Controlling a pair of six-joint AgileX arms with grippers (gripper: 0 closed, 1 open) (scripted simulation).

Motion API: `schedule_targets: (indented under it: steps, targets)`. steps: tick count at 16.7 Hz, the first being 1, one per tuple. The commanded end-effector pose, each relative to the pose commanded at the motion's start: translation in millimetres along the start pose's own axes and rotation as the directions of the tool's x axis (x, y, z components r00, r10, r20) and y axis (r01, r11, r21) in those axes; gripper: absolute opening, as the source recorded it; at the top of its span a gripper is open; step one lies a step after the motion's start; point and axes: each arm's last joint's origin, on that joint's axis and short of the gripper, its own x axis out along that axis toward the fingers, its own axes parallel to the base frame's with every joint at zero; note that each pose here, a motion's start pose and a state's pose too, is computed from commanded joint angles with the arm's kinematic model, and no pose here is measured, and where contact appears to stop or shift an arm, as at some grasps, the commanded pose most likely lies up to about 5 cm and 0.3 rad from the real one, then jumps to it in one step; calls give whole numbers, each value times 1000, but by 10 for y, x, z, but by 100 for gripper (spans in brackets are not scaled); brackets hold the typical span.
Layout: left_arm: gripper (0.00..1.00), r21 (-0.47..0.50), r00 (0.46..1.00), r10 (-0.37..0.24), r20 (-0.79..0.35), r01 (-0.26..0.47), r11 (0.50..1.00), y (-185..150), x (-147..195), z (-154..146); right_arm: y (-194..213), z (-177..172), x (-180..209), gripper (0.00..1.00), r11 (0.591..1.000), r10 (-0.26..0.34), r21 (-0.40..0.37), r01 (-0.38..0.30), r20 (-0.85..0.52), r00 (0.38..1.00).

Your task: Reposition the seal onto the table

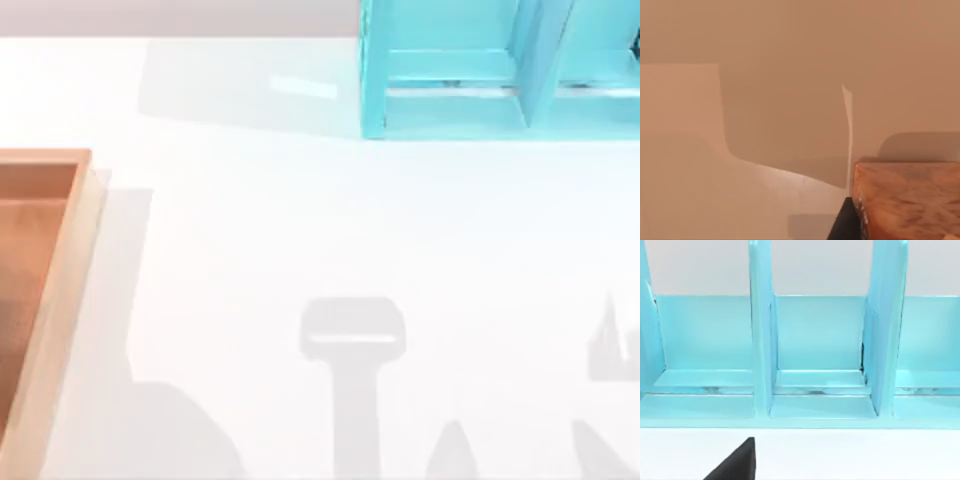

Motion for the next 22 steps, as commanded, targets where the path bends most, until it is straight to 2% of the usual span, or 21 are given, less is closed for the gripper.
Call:
schedule_targets:
  steps: [3, 4, 14, 17, 20, 22]
  targets:
    - [2, 0, 1000, 0, 0, 0, 1000, 0, 0, 0, 0, 0, 0, 100, 1000, 0, 0, 0, 0, 1000]
    - [0, 0, 1000, 0, 0, 0, 1000, 0, 0, 0, 0, 0, 0, 100, 1000, 0, 0, 0, 0, 1000]
    - [0, 1, 1000, 3, 2, -3, 1000, -35, -42, 12, 0, 0, 0, 100, 1000, 0, 0, 0, 0, 1000]
    - [0, 11, 998, 25, 63, -26, 1000, -270, -421, 124, 0, 0, 0, 100, 1000, 0, 0, 0, 0, 1000]
    - [0, 65, 966, 28, 257, -46, 997, -770, -1150, 238, 0, 0, 0, 100, 1000, 0, 0, 0, 0, 1000]
    - [0, 116, 951, 5, 310, -43, 992, -1125, -1492, 180, 0, 0, 0, 100, 1000, 0, 0, 0, 0, 1000]
